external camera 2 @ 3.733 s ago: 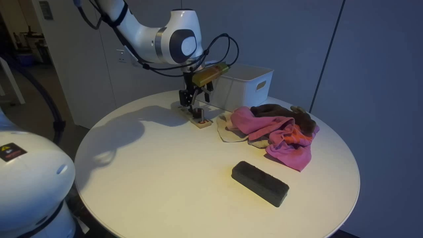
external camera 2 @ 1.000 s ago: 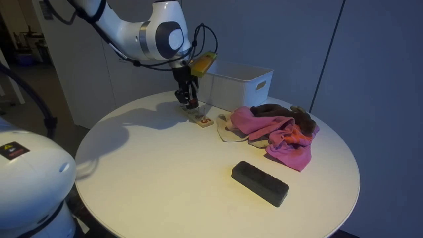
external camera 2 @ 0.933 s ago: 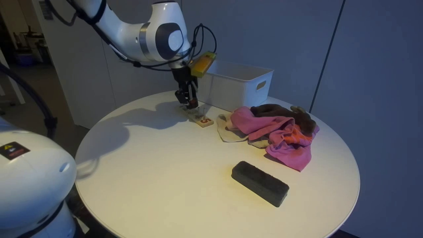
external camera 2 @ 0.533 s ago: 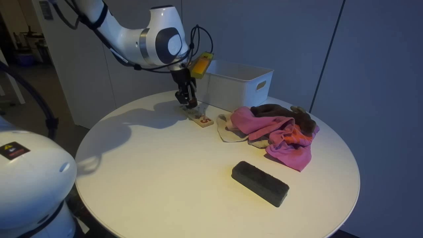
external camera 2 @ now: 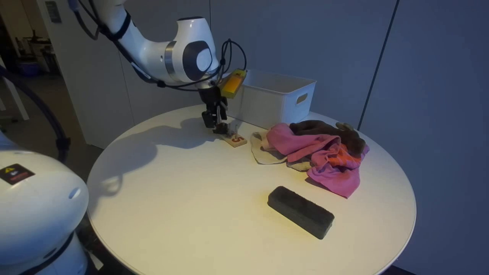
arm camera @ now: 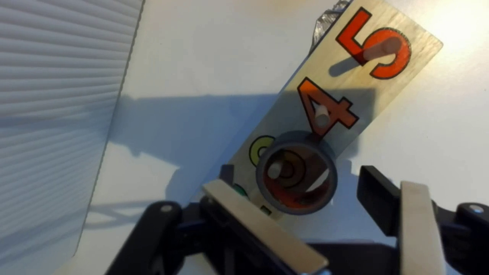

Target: Move the rings to the fifth stick, then move them up the line

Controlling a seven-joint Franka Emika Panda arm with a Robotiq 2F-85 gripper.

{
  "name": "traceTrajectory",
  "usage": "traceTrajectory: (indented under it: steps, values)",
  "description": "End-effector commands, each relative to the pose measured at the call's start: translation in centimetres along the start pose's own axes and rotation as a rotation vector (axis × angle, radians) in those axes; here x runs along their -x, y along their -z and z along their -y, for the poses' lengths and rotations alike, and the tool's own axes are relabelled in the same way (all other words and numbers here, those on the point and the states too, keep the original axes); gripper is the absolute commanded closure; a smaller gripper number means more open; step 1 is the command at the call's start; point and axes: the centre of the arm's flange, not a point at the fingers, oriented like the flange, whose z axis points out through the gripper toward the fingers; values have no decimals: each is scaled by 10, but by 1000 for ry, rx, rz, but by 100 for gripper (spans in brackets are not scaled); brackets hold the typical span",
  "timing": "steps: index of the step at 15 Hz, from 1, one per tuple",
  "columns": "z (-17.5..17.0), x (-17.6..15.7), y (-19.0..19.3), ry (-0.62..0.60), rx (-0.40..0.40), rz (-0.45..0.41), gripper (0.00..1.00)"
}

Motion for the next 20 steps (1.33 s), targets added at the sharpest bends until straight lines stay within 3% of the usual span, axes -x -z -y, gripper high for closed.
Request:
traceTrajectory:
  steps: [1,8,9,10,20]
  values:
    - [-5,1,1,19,25,12,0]
    - [10,1,37,-27,103,35,0]
    - [11,2,43,-47,100,32,0]
    - [-1,4,22,-24,61,20,0]
    - [0,3,33,-31,71,6,0]
